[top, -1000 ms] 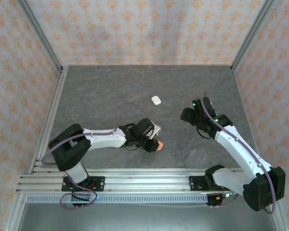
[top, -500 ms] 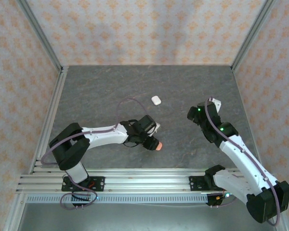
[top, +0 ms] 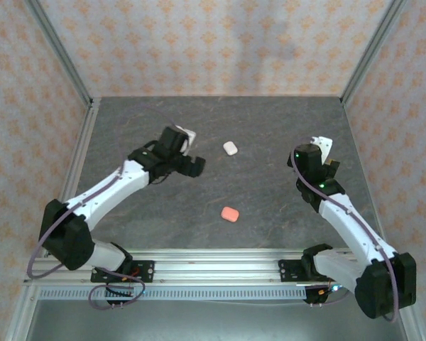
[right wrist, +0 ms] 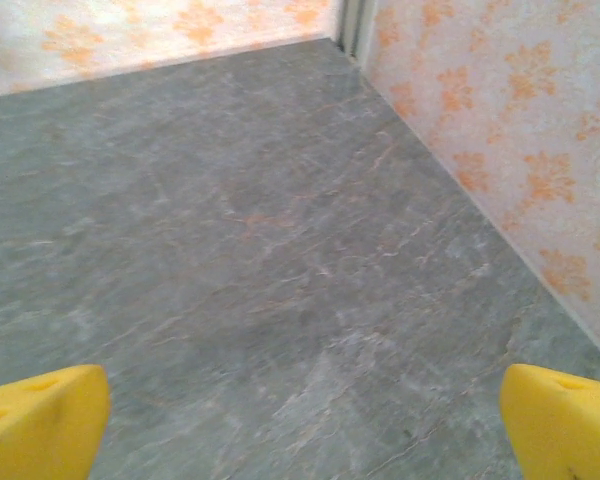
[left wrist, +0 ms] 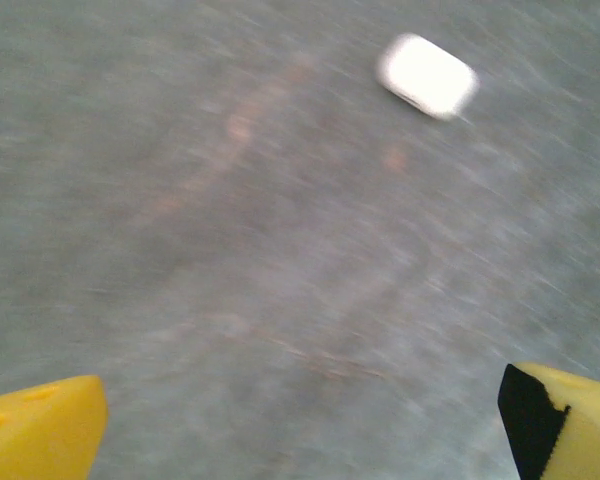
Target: Insert the wireless bluetooth earbuds into the charging case
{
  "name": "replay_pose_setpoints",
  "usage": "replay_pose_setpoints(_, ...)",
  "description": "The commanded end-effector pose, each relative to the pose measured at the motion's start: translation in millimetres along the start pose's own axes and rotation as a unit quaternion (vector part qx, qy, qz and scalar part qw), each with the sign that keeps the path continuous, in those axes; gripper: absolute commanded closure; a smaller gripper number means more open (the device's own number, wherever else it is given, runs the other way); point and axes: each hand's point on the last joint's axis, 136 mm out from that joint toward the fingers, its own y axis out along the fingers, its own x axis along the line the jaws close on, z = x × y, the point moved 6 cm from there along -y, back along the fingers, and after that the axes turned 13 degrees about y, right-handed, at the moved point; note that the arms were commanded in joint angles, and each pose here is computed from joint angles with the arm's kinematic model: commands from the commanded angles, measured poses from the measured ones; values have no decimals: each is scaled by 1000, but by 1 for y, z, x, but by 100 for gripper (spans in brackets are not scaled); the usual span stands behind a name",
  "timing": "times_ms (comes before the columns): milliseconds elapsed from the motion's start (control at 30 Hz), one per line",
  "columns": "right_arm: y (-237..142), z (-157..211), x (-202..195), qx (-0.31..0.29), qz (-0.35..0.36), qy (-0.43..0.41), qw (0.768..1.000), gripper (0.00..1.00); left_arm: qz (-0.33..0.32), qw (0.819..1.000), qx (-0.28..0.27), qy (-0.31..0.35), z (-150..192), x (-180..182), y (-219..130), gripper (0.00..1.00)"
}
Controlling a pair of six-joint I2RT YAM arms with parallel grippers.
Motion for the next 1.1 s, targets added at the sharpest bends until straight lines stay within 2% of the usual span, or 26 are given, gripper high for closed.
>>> replay_pose_setpoints(0, 16, -6, -8, -61, 14, -12, 998, 1, -119, 991, -49, -17, -2, 57, -9, 0)
replay_pose_setpoints(167, 34, 5, -16, -98, -4, -16, 995, 1, -191, 972, -105, -86, 30, 111, 8, 0)
replay_pose_setpoints(300, 44, 10, -20, -119, -17, 9, 993, 1, -219, 960, -124, -125, 61, 133, 24, 0)
replay_pose_setpoints(400, 49, 12, -18, -132, -30, 22, 990, 1, -249, 939, -169, -166, 83, 148, 26, 0)
replay_pose_setpoints(467, 57, 17, -14, -132, -38, 20, 990, 1, -250, 934, -191, -169, 88, 152, 27, 0)
replay_pose_setpoints(567, 63, 15, -8, -108, -43, -1, 993, 0, -236, 936, -213, -150, 83, 152, 29, 0)
replay_pose_setpoints(700, 68, 8, -3, -127, -71, 14, 989, 0, -221, 936, -240, -133, 75, 151, 37, 0)
replay_pose_setpoints(833, 78, 1, -1, -124, -93, 32, 987, 0, -205, 940, -234, -139, 75, 152, 60, 0)
replay_pose_setpoints(933, 82, -1, -4, -146, -107, 56, 982, 0, -183, 942, -237, -153, 76, 151, 77, 0)
replay_pose_setpoints(1067, 79, -1, -12, -143, -79, 37, 986, 0, -168, 947, -230, -147, 74, 149, 85, 0)
